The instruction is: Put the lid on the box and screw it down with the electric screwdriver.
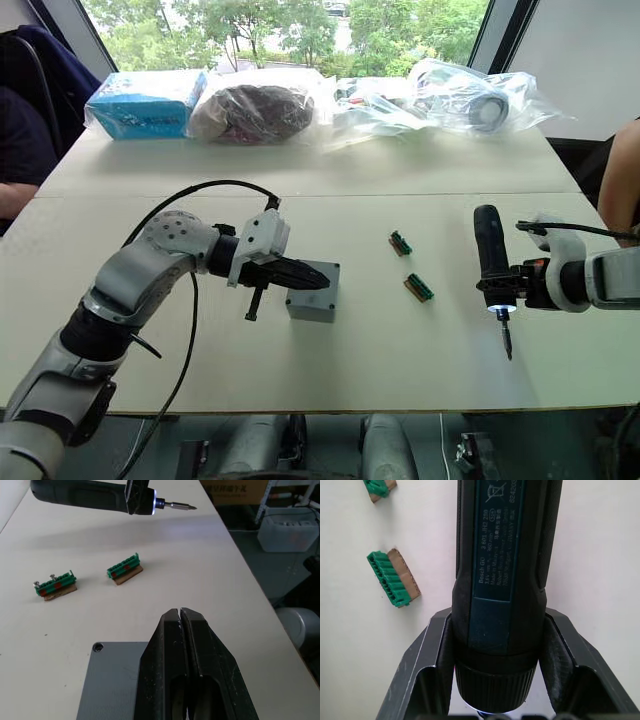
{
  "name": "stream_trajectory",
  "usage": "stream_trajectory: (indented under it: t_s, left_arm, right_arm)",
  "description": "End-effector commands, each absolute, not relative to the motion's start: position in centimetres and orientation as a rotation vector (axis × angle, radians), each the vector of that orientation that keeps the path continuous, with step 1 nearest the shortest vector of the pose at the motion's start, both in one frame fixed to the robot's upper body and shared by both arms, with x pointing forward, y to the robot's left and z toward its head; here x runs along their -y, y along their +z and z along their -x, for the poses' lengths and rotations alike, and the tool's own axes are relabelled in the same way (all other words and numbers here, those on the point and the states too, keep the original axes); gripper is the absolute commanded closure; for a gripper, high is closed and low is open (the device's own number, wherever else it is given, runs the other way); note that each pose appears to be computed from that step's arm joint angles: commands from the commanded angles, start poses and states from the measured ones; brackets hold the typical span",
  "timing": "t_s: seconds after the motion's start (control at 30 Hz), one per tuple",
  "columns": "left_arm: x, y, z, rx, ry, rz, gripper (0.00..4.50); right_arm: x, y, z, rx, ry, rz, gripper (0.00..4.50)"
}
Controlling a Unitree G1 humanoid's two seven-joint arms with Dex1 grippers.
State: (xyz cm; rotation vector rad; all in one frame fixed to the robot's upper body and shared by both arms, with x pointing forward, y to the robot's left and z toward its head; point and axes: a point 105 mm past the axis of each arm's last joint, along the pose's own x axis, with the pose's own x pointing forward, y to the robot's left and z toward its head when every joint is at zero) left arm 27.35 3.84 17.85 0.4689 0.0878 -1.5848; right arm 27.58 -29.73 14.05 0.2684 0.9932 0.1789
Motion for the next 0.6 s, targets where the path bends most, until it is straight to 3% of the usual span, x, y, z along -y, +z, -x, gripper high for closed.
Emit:
stream_trajectory:
  t_s: [0.03,0.27,0.33,0.47,0.53,0.6]
  left_arm:
    - [-3.8,18.9,-27.3,-0.038,-1.552,-0.453,4.50]
    - [-4.7,18.8,-27.7,-0.068,-1.473,-0.391,4.50]
    - [-4.9,18.9,-27.7,-0.075,-1.455,-0.381,4.50]
    - [-5.3,19.8,-28.5,-0.049,-1.379,-0.344,4.50]
    - [-5.3,20.4,-29.0,-0.011,-1.338,-0.331,4.50]
    - [-5.5,21.1,-29.7,0.045,-1.297,-0.319,4.50]
  right_arm:
    - [29.2,14.6,-28.8,-0.958,0.182,-0.262,2.72]
    - [29.8,12.6,-28.7,-1.005,0.127,-0.230,2.72]
    - [29.8,12.4,-28.6,-1.008,0.128,-0.224,1.72]
    - [29.8,12.0,-28.4,-1.007,0.124,-0.214,0.43]
    - [29.9,11.9,-28.4,-1.002,0.117,-0.200,0.01]
    - [30.0,12.0,-28.4,-0.982,0.112,-0.200,0.01]
